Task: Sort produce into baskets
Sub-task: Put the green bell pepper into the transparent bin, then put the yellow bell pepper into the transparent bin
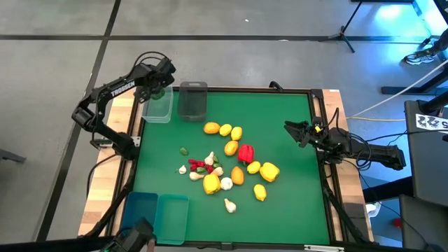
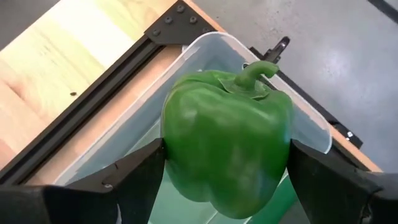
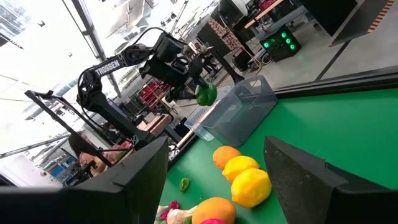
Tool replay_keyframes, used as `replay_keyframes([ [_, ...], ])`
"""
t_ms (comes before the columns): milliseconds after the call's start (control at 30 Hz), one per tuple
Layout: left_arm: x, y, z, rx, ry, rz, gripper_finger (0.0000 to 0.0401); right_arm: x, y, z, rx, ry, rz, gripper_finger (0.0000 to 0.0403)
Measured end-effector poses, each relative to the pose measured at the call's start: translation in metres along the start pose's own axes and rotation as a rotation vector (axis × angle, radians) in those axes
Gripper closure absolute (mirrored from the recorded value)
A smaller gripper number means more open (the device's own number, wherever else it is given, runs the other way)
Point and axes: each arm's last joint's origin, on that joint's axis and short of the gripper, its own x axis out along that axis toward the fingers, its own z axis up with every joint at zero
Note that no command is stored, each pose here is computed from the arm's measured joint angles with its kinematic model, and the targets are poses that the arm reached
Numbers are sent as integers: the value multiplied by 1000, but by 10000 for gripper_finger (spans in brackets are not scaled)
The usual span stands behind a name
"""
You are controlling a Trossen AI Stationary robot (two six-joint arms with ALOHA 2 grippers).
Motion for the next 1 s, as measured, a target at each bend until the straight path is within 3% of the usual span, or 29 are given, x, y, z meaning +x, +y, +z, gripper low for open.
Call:
replay_keyframes([
  [333,0,0,0,47,1,1,83,0,0,0,-3,1,0,142],
  [833,1,-2,2,92,-5,-16,34,0,0,0,-4,1,0,142],
  [1000,-1,-9,0,206,-10,-89,37,0,0,0,-5,1,0,142],
])
